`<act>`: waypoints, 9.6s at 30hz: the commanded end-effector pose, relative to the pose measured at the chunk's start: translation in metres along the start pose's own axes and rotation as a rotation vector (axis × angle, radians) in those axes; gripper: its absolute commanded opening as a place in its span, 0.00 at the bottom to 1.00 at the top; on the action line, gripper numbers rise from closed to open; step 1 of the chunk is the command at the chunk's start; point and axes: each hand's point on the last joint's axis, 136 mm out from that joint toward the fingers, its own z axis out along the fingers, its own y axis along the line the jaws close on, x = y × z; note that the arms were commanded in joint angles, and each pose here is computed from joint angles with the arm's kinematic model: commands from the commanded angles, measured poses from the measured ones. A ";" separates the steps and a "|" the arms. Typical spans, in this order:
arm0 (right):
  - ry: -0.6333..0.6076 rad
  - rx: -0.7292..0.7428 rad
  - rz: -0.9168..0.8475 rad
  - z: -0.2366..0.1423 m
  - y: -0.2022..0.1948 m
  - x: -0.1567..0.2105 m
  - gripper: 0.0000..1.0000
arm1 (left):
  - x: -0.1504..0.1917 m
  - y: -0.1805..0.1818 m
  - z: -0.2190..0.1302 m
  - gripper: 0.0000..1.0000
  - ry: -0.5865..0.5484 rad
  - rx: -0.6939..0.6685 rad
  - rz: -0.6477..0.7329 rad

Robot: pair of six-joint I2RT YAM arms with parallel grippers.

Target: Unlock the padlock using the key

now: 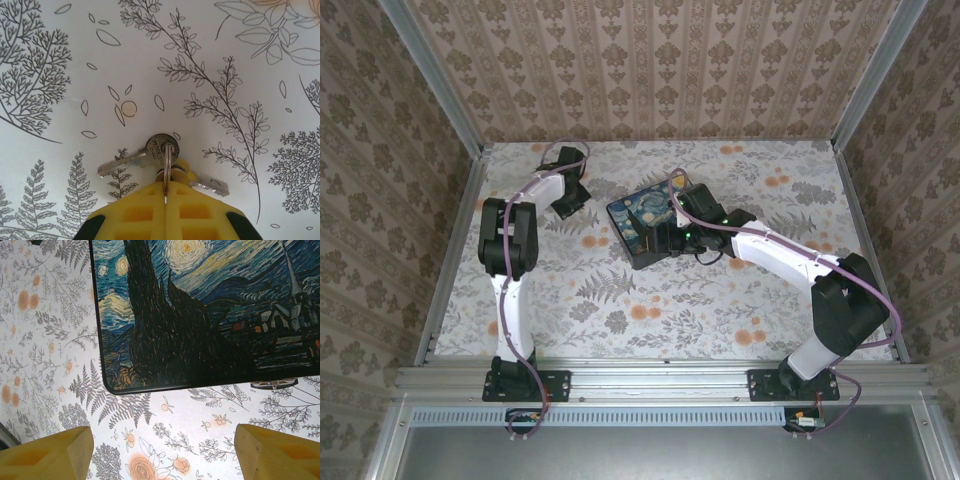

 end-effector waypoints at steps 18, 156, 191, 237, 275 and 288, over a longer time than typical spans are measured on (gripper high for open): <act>0.004 0.007 0.022 -0.014 -0.005 0.008 0.75 | 0.200 0.045 -0.095 0.00 0.176 0.010 0.233; 0.011 -0.062 -0.089 -0.002 0.029 0.028 0.71 | 0.220 0.041 -0.065 0.30 0.302 0.074 0.360; 0.046 -0.130 -0.111 0.009 0.042 0.029 0.71 | 0.185 0.022 -0.117 0.00 0.230 0.195 0.342; -0.333 -0.270 -0.522 0.056 0.114 -0.010 0.26 | 0.173 -0.005 -0.205 0.00 0.419 0.518 -0.024; -0.349 -0.167 -0.323 -0.020 0.043 -0.019 0.23 | 0.166 0.005 -0.104 0.36 0.272 0.319 0.126; -0.331 -0.183 -0.299 -0.020 0.039 -0.006 0.25 | 0.174 -0.008 -0.065 0.34 0.250 0.289 0.162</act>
